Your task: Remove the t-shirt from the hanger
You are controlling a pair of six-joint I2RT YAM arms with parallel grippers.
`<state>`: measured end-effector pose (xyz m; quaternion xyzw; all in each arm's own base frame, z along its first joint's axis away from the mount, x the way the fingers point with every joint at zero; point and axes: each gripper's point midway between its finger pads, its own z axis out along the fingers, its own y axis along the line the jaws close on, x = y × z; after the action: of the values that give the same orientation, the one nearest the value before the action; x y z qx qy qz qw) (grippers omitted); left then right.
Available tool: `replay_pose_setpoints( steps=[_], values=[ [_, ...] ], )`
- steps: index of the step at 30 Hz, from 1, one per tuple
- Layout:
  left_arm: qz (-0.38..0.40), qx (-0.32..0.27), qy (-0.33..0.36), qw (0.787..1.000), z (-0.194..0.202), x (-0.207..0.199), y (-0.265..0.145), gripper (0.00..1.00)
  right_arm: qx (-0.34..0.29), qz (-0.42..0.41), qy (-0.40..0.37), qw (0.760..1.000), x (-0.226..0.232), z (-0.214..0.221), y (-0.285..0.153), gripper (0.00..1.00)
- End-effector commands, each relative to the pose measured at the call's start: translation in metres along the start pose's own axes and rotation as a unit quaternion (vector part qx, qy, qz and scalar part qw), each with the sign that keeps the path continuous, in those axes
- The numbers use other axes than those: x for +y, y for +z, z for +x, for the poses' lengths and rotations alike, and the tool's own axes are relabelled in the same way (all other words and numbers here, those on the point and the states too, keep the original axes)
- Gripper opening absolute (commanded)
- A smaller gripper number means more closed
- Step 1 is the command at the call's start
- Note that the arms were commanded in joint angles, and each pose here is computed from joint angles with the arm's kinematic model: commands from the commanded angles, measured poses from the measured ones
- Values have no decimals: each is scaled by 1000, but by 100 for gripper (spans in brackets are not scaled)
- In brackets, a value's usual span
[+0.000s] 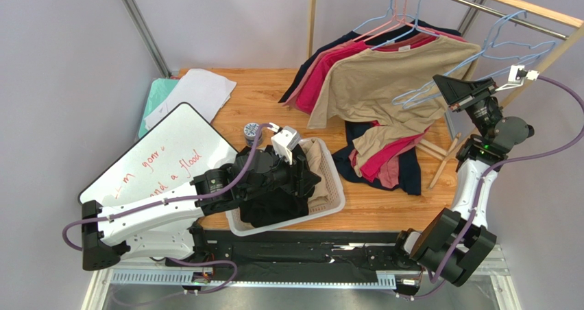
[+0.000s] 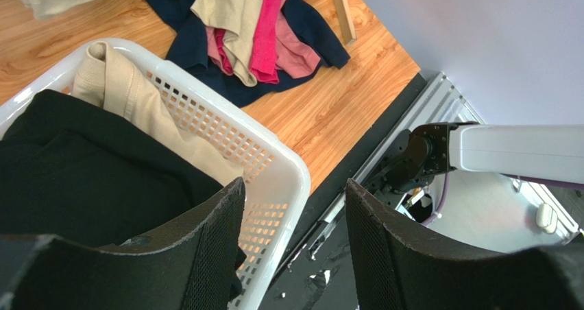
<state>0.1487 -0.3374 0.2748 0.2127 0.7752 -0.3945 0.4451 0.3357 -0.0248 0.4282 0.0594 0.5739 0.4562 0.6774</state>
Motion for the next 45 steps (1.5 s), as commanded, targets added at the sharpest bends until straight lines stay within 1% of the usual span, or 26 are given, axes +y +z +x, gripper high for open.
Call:
replay_pose_setpoints(
  steps=[1, 9, 10, 13, 18, 21, 22, 23, 24, 25, 26, 27, 28, 29, 32, 33, 35, 36, 37, 38, 39, 40, 41, 42, 44, 45],
  values=[
    [12, -3, -3, 1000, -5, -8, -2, 61, -10, 12, 24, 1000, -2, -4, -2, 0],
    [18, -3, -5, 1000, -4, -10, 0, 61, 2, 52, 90, 995, 4, -1, -3, 0],
    [18, -3, -6, 1000, -4, -10, 0, 61, 5, 73, 112, 991, -1, 0, -3, 0],
    [20, -4, -8, 1000, -4, -10, -1, 61, 8, 100, 124, 987, -7, 4, -6, 0],
    [21, -4, -8, 1000, -2, -9, -3, 61, 24, 115, 128, 985, -6, 10, -9, 0],
    [23, -6, -8, 1000, -3, -9, -4, 61, 32, 128, 122, 984, -3, 13, -12, 18],
    [24, -6, -8, 1000, -3, -10, -5, 61, 42, 148, 116, 981, -9, 19, -16, 25],
    [24, -5, -8, 1000, -3, -10, -5, 61, 46, 159, 109, 980, -7, 21, -18, 40],
    [26, -6, -8, 1000, -3, -10, -5, 61, 45, 165, 82, 982, 3, 16, -18, 47],
    [27, -6, -8, 1000, -3, -10, -5, 61, 50, 221, 61, 972, -10, 22, -28, 60],
    [32, -5, -7, 999, -1, -12, -5, 61, 57, 240, 39, 968, -8, 26, -29, 67],
    [35, -7, -7, 999, -2, -13, -4, 61, 46, 285, 25, 957, -8, 22, -37, 73],
    [37, -11, -7, 999, -4, -14, -5, 61, 53, 295, -2, 954, -9, 23, -41, 97],
    [42, -9, -6, 999, -1, -14, -4, 61, 59, 303, -7, 951, -8, 25, -42, 100],
    [58, -13, -6, 998, 0, -19, -5, 61, 72, 339, -28, 938, -7, 27, -57, 100],
    [66, -18, -5, 998, -3, -22, -7, 61, 74, 361, -31, 929, -10, 30, -65, 100],
    [72, -16, -4, 997, 0, -22, -9, 61, 69, 371, -64, 924, 4, 29, -74, 100],
    [74, -20, -2, 997, -2, -22, -13, 61, 64, 399, -73, 912, 2, 28, -84, 100],
    [75, -21, 0, 997, -1, -21, -15, 61, 57, 403, -91, 909, 13, 23, -86, 100],
    [76, -22, 1, 997, -2, -21, -17, 61, 68, 394, -112, 910, 25, 28, -85, 100],
    [78, -27, 5, 997, -5, -21, -22, 61, 71, 414, -120, 900, 26, 30, -93, 100],
    [76, -28, 6, 997, -3, -18, -24, 62, 94, 397, -129, 904, 37, 40, -88, 100],
    [75, -31, 7, 997, -4, -17, -26, 62, 100, 392, -139, 904, 45, 41, -87, 100],
    [78, -40, 7, 996, -8, -18, -32, 62, 112, 410, -149, 893, 43, 45, -93, 100],
    [78, -43, 7, 996, -7, -16, -36, 62, 143, 391, -163, 894, 56, 58, -90, 100],
    [80, -47, 5, 996, -8, -15, -40, 62, 144, 412, -172, 883, 52, 59, -97, 100]
  ],
)
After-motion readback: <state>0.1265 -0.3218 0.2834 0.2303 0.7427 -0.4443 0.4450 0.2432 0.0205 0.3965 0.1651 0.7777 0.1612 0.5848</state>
